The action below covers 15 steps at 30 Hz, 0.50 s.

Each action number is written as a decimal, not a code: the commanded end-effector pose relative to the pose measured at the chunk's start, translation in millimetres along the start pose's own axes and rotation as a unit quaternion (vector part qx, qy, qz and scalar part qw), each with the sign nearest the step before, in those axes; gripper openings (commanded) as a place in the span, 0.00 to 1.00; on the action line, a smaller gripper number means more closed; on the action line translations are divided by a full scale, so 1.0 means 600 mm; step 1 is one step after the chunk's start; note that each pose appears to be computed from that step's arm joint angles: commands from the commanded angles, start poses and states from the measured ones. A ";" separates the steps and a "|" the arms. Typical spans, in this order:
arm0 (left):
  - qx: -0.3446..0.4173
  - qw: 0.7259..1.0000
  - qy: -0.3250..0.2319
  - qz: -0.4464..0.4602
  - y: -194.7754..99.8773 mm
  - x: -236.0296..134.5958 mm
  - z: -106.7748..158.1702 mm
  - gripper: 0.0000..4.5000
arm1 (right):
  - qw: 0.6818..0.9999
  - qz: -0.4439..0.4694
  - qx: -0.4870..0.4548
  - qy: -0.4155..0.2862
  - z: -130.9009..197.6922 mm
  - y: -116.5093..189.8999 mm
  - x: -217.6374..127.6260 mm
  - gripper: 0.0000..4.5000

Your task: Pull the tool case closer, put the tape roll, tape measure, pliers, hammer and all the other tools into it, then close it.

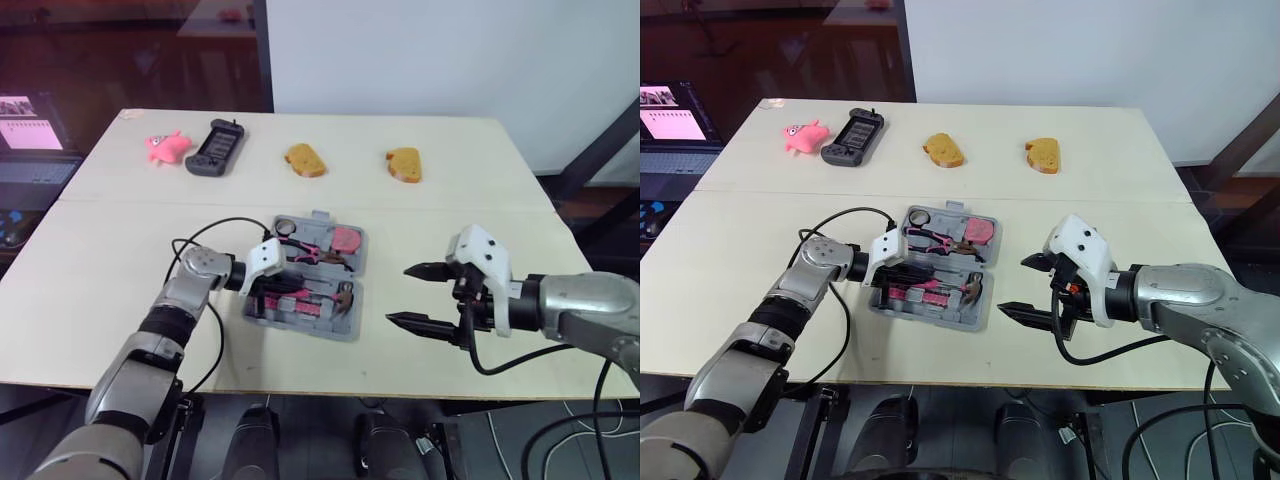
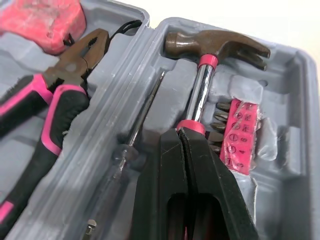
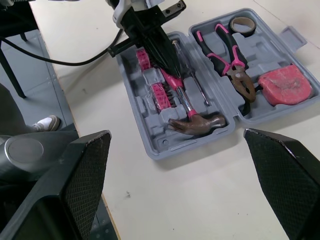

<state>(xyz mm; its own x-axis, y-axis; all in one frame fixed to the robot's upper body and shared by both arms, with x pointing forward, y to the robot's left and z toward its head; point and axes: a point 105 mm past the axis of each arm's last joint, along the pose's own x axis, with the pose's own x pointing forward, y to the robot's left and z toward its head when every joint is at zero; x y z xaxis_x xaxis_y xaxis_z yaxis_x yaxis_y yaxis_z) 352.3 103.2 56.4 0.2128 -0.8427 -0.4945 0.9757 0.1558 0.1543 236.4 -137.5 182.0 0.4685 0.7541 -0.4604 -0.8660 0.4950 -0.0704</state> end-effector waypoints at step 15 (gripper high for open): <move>0.000 0.988 0.133 -0.077 -0.091 0.023 -0.119 0.01 | 1.000 -0.003 -0.015 0.010 0.004 -0.005 -0.008 1.00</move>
<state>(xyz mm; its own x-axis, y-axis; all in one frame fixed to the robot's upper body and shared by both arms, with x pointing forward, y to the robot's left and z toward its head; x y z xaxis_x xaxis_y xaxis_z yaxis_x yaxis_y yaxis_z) 342.5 103.6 39.0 0.2230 -0.8026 -0.5533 0.9668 0.1092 0.2312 235.6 -141.7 179.6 0.4577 0.7420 -0.4898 -0.8673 0.4940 -0.0621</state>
